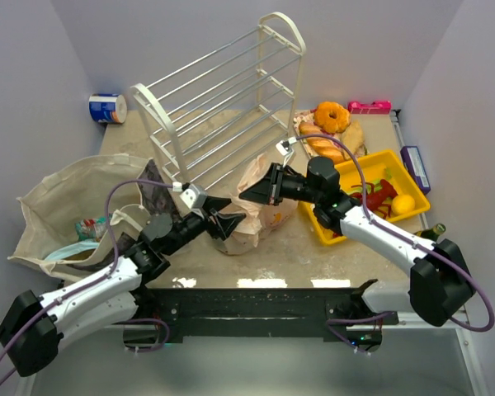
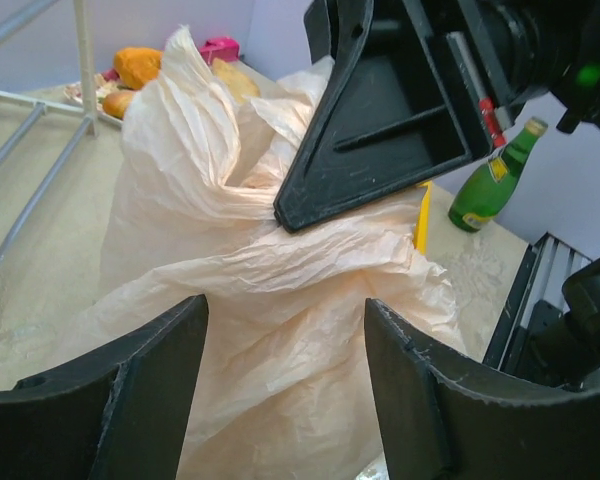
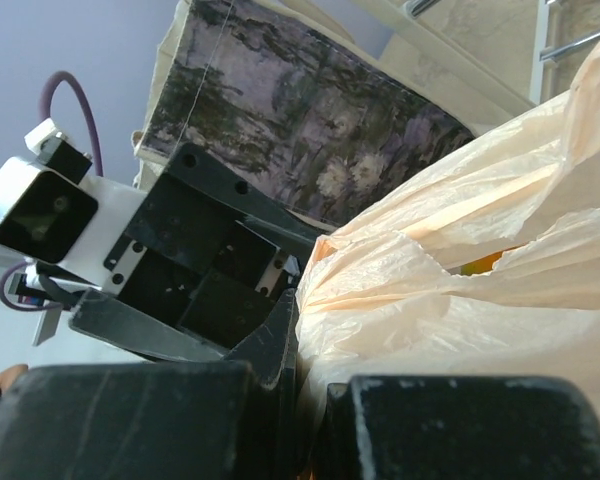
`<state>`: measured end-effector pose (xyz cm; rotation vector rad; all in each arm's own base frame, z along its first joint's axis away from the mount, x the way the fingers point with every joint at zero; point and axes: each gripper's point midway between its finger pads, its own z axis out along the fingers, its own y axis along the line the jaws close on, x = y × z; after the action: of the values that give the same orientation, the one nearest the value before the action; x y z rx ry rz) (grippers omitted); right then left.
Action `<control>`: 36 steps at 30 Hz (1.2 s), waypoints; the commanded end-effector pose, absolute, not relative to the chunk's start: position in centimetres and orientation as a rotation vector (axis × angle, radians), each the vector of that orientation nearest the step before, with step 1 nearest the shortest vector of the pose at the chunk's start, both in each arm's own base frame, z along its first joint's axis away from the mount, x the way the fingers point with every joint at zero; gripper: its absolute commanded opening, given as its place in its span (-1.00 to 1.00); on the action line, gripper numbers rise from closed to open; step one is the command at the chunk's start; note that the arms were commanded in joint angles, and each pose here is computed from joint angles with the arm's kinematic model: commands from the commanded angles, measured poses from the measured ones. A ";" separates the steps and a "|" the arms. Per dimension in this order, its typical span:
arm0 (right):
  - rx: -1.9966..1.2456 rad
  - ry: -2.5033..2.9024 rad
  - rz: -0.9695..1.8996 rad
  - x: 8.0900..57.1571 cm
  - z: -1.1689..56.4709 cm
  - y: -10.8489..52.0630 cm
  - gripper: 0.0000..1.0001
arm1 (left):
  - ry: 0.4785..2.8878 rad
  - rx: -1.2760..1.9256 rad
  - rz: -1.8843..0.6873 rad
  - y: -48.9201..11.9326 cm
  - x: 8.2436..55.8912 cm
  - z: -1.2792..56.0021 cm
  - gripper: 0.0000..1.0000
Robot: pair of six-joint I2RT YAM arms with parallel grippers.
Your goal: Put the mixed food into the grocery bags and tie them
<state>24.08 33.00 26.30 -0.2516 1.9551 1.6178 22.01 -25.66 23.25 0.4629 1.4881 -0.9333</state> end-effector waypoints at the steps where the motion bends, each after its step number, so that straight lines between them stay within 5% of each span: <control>1: -0.336 1.851 1.667 22.9 28.9 32.8 -1.00 | 1.347 0.511 -0.916 -26.4 22.6 26.8 0.36; 5: -0.344 1.849 1.670 22.6 28.9 32.7 -1.00 | 1.317 0.521 -0.908 -26.6 22.8 27.0 0.12; 11: -0.342 1.836 1.657 22.7 29.3 32.6 -1.00 | 1.294 0.582 -0.949 -27.5 22.1 26.4 -0.97; 36: -0.169 1.705 1.604 24.3 30.3 31.0 -1.00 | 1.471 0.442 -1.184 -28.3 16.7 19.2 -1.00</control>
<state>23.52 31.65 27.49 -0.1702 1.8344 1.6354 17.58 -27.87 19.86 0.4479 1.4654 -1.1613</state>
